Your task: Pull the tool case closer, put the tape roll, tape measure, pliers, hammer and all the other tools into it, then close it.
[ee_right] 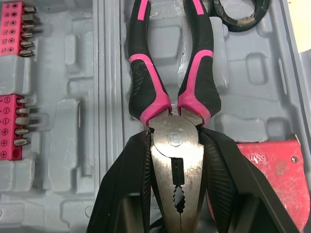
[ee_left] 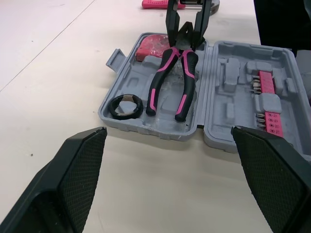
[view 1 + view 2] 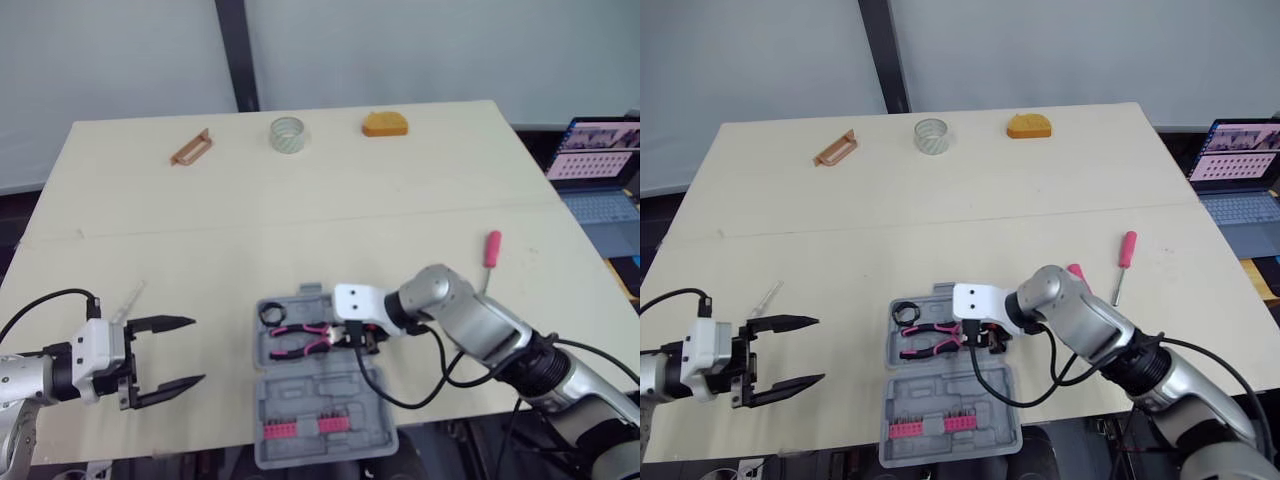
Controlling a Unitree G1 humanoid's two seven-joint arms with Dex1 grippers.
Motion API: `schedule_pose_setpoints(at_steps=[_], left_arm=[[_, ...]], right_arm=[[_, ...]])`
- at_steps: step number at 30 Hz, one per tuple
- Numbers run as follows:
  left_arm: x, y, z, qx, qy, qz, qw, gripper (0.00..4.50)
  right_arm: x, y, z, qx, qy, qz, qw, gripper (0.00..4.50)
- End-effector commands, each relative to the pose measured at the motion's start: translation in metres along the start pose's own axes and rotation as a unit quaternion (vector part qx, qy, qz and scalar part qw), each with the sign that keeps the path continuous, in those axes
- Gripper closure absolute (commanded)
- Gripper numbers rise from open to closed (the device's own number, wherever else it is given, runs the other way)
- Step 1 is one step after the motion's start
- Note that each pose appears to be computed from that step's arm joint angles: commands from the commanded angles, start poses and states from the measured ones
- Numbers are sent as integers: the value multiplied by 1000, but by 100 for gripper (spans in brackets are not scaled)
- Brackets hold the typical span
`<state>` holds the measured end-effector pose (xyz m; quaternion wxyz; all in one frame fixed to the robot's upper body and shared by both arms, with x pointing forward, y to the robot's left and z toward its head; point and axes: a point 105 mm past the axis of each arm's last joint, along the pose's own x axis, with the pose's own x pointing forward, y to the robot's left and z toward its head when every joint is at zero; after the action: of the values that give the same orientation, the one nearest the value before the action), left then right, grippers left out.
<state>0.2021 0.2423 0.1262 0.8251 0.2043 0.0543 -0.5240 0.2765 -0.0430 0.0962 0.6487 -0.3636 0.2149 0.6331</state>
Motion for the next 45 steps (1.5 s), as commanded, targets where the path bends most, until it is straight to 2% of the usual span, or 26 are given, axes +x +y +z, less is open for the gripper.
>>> schedule_pose_setpoints(at_steps=[1, 22, 24, 25, 26, 29, 30, 34, 37, 40, 45], left_arm=[[-5, 3, 2, 10, 7, 10, 1000, 10], [-2, -2, 6, 8, 9, 5, 1000, 10], [-2, -2, 5, 7, 11, 4, 1000, 0], [-2, -2, 5, 7, 11, 4, 1000, 0], [-1, -2, 4, 7, 11, 4, 1000, 0], [-1, -1, 4, 8, 11, 3, 1000, 0], [-1, -1, 4, 8, 11, 3, 1000, 0], [0, 1, 4, 10, 12, 2, 1000, 0], [1, 2, 5, 12, 10, 2, 1000, 0], [2, 4, 6, 14, 8, 1, 1000, 0], [6, 5, 7, 15, 4, -3, 1000, 0]], right_arm=[[0, 0, 8, -15, -7, 7, 1000, 348], [10, 4, 11, 7, -25, 22, 999, 348], [10, 7, 12, 11, -29, 29, 999, 245], [10, 8, 13, 12, -32, 31, 999, 220], [10, 9, 14, 13, -34, 32, 999, 175], [5, 6, 13, 18, -35, 25, 999, 24], [3, 5, 13, 18, -35, 24, 999, 4], [-6, 3, 20, 38, -66, 15, 997, 4], [-11, 2, 27, 59, -127, 2, 990, 4], [-12, 2, 33, 56, -184, -22, 981, 88], [-3, 5, 28, 69, -237, -40, 968, 346]])
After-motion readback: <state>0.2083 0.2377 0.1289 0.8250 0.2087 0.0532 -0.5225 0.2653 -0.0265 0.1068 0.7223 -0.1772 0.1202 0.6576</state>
